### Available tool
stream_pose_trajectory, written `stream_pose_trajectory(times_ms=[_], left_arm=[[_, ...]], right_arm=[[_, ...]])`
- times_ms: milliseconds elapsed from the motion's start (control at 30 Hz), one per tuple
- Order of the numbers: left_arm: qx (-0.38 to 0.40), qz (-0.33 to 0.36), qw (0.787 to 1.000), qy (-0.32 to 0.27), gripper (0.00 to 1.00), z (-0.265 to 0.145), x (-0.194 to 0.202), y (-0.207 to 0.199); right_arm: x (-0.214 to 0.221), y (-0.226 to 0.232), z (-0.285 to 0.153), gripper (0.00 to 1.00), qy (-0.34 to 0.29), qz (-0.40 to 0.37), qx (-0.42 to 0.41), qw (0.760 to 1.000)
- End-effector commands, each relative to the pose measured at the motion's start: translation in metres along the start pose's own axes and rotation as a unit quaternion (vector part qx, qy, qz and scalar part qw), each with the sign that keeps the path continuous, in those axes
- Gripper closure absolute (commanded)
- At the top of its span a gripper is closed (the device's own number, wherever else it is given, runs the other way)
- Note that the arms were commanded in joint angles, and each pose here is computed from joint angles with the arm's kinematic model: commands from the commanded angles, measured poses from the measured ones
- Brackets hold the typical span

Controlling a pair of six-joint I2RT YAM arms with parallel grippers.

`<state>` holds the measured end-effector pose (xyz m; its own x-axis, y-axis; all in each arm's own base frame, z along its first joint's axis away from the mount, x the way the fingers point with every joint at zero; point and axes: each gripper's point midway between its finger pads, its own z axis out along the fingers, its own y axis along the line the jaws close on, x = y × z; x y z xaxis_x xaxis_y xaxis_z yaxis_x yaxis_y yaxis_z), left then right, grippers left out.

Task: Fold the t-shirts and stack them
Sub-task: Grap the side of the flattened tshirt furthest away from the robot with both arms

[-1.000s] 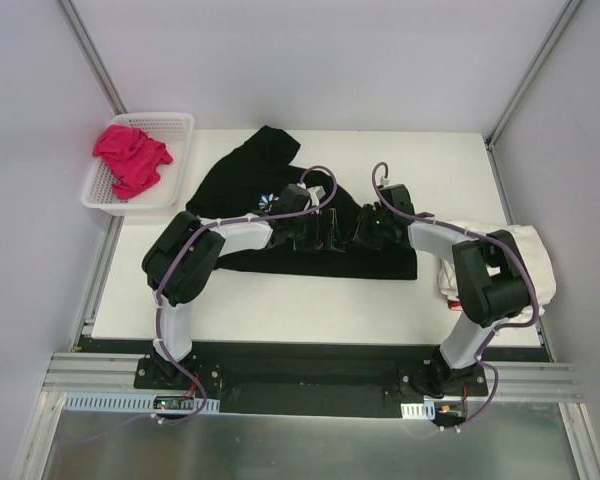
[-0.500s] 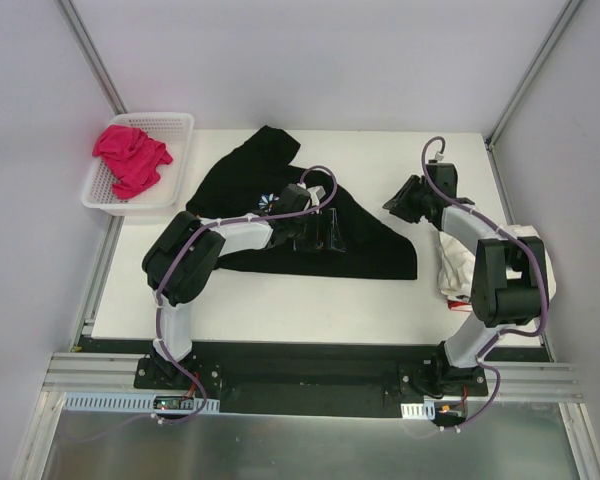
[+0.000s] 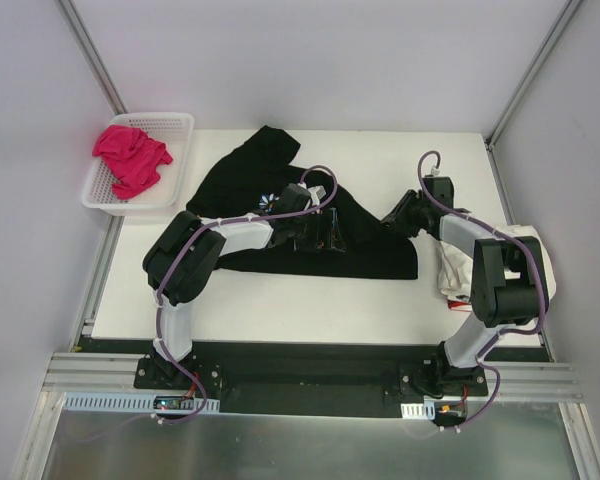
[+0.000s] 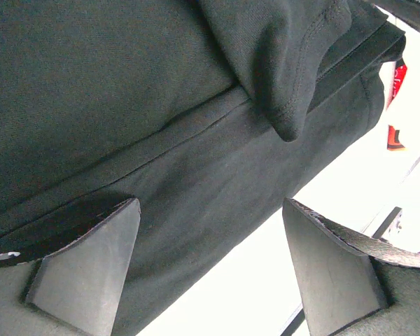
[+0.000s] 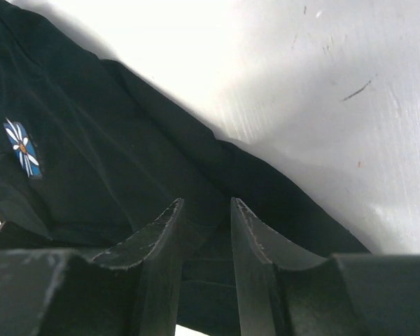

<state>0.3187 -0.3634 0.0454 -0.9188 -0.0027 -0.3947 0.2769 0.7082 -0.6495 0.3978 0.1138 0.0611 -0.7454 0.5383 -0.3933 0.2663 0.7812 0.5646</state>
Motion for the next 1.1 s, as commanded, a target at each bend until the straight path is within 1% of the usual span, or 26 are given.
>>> stream_pose_trajectory(times_ms=[0,400,733,1067], left_arm=[[-0.047,-0.017,0.997,0.063,0.16,0.011,0.042,0.032],[-0.049,-0.019,0.997,0.063,0.16,0.01,0.043,0.032],[-0.05,-0.018,0.997,0.062,0.16,0.009,0.043,0.032],[-0.052,-0.018,0.997,0.062,0.16,0.01,0.043,0.034]], right_arm=[[-0.002,0.008,-0.003,0.65,-0.011,-0.003,-0.018,1.0],[0.013,0.018,0.007,0.61,0.007,-0.009,-0.023,1.0],[0.027,0.013,0.012,0.61,0.022,-0.008,-0.019,1.0],[0.03,0.009,0.015,0.62,0.026,-0.009,-0.015,1.0]])
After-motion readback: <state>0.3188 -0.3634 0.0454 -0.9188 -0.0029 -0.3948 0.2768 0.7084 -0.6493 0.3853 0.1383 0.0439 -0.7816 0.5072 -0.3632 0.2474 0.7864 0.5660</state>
